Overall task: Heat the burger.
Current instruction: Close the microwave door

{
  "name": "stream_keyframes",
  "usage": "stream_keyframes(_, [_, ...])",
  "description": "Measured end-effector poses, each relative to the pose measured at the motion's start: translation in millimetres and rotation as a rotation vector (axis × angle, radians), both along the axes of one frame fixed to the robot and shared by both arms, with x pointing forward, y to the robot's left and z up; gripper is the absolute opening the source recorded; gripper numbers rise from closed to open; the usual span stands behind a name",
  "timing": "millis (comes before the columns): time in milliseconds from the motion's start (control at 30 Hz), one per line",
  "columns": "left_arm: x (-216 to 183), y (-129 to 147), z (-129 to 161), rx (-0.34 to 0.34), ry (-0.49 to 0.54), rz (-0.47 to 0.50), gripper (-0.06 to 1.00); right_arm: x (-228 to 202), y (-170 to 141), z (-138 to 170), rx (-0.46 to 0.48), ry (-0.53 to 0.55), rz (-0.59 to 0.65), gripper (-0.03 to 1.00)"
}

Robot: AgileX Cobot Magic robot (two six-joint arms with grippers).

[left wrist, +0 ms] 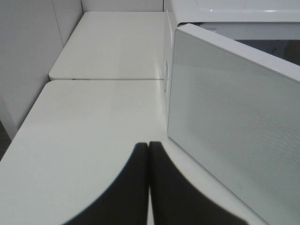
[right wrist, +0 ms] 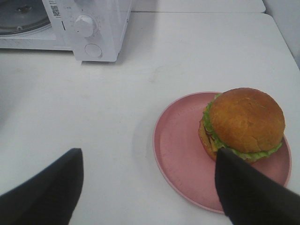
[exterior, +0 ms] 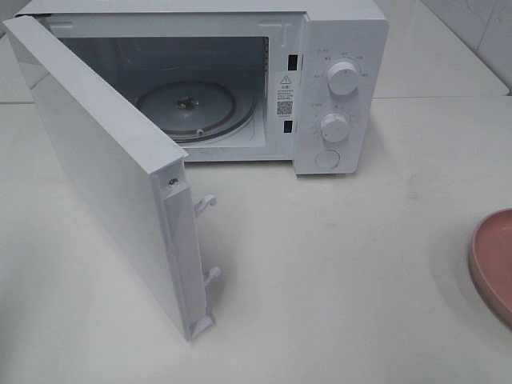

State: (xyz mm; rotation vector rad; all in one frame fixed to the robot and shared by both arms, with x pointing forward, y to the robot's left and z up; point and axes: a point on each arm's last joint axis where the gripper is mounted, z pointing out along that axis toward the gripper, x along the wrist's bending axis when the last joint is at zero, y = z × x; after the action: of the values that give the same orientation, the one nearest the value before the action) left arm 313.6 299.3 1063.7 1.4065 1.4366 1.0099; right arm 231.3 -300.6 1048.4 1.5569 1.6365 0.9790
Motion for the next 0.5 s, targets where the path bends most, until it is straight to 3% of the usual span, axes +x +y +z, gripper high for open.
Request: stream_keyframes(500, [38.5, 5.9, -48.1, 0.003, -0.164, 0.057, 0.00, 0.0, 0.0, 0.1, 0.000, -0.001, 0.000, 0.76])
